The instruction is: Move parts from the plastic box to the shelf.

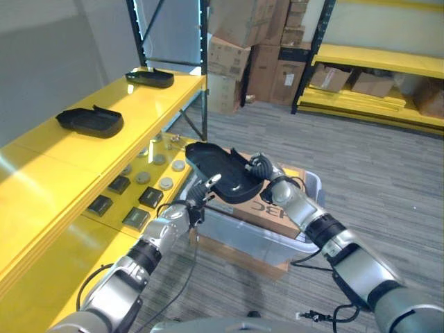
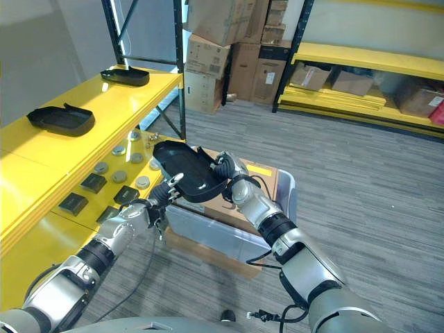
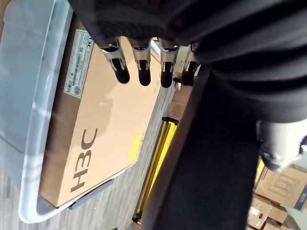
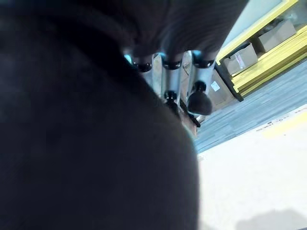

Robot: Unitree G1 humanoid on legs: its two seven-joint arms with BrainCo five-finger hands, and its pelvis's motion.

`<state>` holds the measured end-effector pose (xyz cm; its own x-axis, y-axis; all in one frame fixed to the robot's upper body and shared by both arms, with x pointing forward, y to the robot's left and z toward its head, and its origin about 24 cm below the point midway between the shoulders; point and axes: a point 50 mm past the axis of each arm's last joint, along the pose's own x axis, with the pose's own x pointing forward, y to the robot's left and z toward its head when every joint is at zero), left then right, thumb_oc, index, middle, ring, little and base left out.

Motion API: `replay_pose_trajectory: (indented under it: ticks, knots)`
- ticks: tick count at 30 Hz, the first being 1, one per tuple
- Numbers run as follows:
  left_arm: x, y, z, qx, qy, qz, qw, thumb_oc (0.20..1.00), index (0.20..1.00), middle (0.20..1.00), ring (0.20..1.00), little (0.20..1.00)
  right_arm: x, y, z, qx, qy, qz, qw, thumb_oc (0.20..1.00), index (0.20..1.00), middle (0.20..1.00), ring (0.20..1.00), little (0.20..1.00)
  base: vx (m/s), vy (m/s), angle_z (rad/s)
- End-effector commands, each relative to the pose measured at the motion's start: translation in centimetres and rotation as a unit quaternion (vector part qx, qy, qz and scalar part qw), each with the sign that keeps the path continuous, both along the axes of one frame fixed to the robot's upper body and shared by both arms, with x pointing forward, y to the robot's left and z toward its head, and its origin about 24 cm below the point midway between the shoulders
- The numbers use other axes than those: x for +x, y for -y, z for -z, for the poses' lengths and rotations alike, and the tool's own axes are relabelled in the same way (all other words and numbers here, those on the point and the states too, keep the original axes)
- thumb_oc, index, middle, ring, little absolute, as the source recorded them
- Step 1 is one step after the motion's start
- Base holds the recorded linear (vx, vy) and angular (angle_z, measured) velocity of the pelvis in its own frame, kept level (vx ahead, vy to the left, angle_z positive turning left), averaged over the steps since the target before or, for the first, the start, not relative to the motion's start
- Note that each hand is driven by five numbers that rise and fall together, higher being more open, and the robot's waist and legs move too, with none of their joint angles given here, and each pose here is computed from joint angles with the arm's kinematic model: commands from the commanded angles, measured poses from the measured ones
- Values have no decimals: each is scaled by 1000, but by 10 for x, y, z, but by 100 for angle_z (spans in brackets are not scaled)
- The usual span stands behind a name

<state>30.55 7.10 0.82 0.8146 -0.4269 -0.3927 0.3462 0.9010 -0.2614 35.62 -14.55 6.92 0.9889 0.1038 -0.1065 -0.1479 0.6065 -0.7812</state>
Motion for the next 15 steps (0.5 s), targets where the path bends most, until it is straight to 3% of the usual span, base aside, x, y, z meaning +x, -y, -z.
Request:
replay_pose_trajectory:
  ticks: [1,15]
  knots:
    - [12,43,-31,29,89,88,992,200,200,200,200,200,10,-29,-39,25,81,-75,994,200,200,200,200,200,1,3,-4]
    - [15,52,-52,-10,113,74,991,200,200,200,200,200,12,-34,-41,58,71,-66,994,200,200,200,200,200,0,1,-1]
